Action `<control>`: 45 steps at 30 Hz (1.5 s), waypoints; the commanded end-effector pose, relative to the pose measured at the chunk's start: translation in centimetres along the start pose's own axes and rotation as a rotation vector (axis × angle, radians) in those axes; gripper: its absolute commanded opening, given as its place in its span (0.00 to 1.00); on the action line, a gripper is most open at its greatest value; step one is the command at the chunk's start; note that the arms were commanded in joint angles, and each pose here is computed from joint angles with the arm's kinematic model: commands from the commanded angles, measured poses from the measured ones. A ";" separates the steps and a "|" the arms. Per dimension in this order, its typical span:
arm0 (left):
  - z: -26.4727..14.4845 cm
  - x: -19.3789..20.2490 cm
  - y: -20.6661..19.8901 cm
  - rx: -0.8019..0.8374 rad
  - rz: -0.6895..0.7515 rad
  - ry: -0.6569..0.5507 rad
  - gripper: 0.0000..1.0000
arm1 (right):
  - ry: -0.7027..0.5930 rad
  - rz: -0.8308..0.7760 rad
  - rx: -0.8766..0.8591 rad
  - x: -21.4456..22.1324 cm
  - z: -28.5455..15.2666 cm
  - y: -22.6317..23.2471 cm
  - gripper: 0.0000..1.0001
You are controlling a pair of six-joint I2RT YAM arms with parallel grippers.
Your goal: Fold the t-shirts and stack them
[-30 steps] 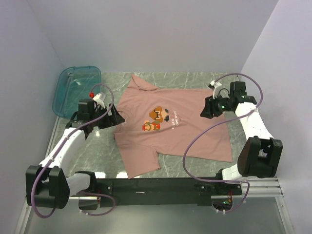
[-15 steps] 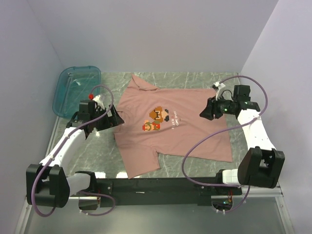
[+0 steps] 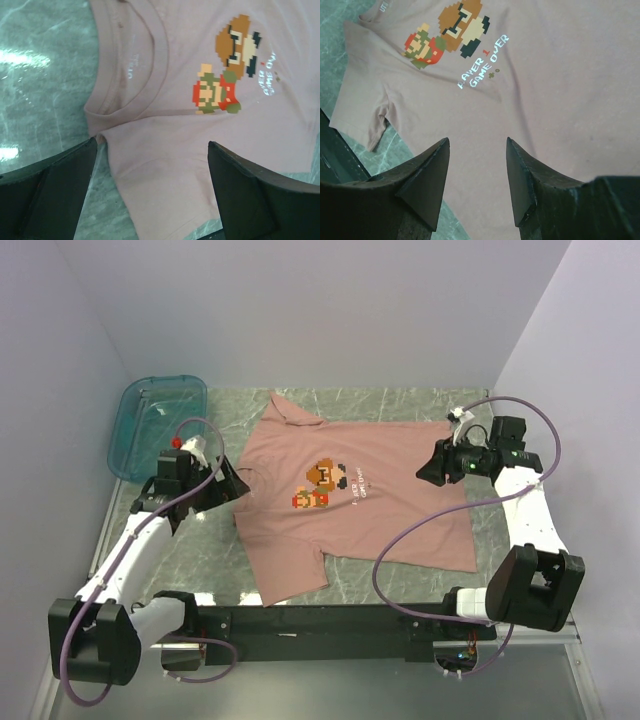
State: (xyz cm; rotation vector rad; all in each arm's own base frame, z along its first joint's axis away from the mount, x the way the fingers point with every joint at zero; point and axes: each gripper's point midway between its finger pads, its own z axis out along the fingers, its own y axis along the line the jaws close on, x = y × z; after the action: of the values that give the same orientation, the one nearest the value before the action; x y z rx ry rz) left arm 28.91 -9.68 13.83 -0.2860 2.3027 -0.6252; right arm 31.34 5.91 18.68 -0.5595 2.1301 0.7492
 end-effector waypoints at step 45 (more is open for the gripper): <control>-0.9 9.3 -0.6 -0.083 -0.385 0.250 0.00 | -0.033 0.006 -0.035 -0.4 -0.9 0.4 0.56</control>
State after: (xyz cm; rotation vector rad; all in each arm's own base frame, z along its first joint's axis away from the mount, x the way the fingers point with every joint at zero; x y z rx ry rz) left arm 23.95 -11.89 7.57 -0.7362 2.5162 -0.6495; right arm 30.95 5.49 18.80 -0.5374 2.1241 0.7811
